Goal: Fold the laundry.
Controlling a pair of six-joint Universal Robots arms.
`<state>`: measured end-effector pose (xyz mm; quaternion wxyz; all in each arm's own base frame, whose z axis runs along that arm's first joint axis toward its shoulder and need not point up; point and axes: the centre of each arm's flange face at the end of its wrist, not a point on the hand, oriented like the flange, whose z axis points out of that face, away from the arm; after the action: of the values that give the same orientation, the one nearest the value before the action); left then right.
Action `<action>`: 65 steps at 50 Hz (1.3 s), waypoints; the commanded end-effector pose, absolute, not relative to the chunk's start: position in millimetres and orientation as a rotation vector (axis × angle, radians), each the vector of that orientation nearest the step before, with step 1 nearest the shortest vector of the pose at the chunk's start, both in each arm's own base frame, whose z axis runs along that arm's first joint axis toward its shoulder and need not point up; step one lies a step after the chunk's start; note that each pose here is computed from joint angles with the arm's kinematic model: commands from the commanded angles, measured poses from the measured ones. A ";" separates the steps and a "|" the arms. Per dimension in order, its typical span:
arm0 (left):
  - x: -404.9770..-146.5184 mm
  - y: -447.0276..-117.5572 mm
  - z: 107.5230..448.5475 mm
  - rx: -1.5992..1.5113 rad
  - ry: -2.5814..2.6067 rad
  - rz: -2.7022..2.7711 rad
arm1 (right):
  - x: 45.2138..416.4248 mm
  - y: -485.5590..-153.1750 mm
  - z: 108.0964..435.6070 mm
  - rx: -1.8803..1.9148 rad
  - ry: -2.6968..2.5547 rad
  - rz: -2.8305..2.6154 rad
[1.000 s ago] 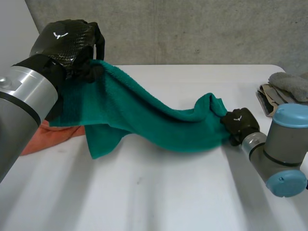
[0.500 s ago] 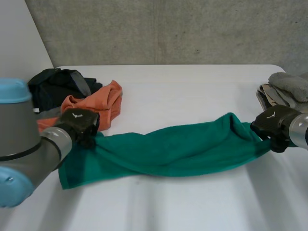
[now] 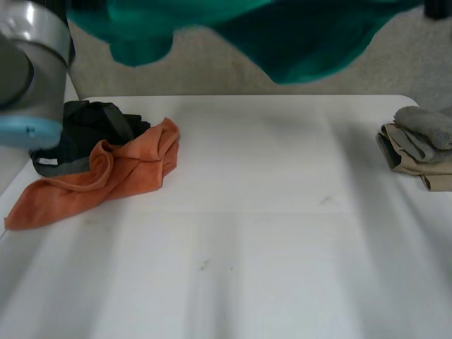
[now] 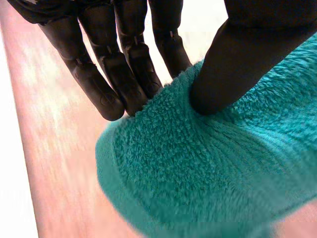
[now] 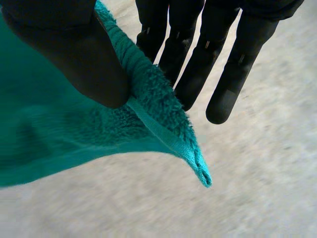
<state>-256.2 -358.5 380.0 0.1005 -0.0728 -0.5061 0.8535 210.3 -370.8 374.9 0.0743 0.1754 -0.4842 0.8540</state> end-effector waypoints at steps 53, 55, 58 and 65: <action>-199.4 -261.0 134.4 -1.171 -2.253 1.651 | 183.9 -324.6 148.3 0.940 -2.304 1.691; -198.4 -264.6 128.6 -1.169 -2.271 1.643 | 183.9 -324.4 147.5 0.940 -2.305 1.689; -197.9 -268.4 124.5 -1.172 -2.277 1.651 | 184.1 -323.5 146.5 0.947 -2.306 1.687; -199.5 -274.8 116.7 -1.211 -2.262 1.681 | 184.3 -322.9 144.3 0.963 -2.304 1.678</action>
<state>-198.4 -269.5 122.8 0.0454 -0.3867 -0.7445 0.5423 184.1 -323.4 146.2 0.0659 0.3149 -0.7643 0.5589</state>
